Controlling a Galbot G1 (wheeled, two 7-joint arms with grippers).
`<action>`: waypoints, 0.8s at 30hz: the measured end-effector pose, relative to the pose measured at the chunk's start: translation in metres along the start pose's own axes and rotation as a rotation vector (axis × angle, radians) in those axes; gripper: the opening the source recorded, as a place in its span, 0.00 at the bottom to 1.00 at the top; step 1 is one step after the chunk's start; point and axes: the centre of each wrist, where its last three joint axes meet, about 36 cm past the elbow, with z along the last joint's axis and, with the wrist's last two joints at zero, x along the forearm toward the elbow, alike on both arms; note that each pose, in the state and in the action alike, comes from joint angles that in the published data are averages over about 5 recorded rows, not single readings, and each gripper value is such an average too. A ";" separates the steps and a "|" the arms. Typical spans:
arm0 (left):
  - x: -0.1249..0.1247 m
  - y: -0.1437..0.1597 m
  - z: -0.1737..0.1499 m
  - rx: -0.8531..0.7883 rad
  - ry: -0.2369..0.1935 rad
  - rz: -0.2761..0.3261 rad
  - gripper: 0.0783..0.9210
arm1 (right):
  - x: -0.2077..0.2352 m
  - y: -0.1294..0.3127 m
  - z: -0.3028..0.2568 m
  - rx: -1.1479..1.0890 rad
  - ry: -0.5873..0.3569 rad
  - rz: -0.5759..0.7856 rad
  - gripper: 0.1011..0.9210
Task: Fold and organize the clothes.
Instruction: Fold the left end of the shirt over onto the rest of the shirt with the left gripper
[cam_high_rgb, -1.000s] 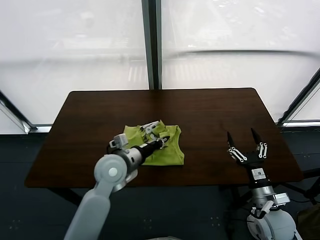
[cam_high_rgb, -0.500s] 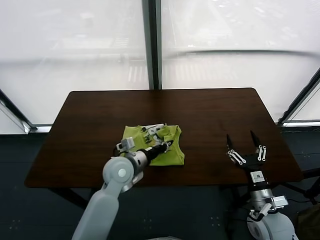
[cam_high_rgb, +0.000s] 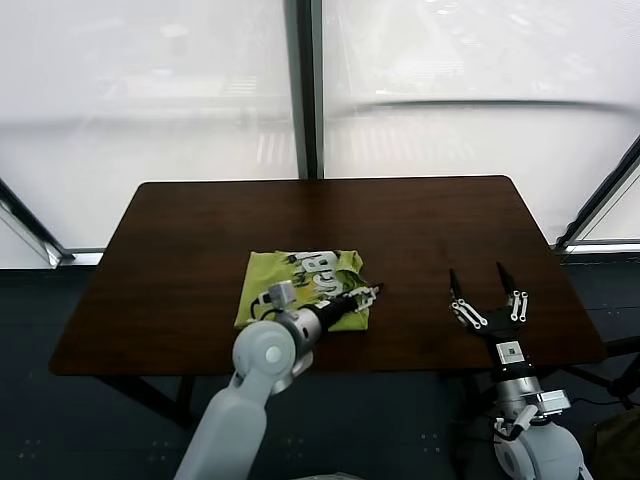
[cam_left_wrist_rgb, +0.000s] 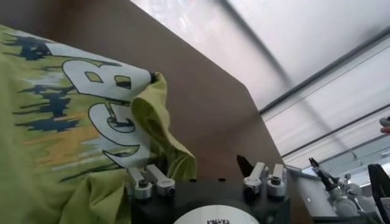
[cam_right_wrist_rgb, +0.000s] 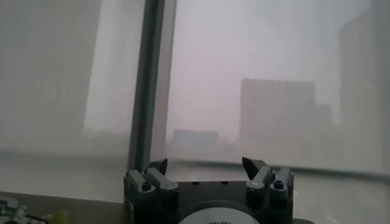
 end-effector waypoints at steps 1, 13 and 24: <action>0.003 -0.003 -0.003 -0.021 -0.012 0.017 0.98 | -0.001 0.000 0.001 -0.001 0.000 -0.001 0.98; 0.008 0.004 -0.016 0.004 -0.064 0.073 0.98 | -0.015 0.008 0.010 -0.004 0.002 -0.055 0.98; -0.003 0.008 0.002 0.012 -0.066 0.153 0.98 | -0.028 0.016 0.011 0.009 0.019 -0.110 0.98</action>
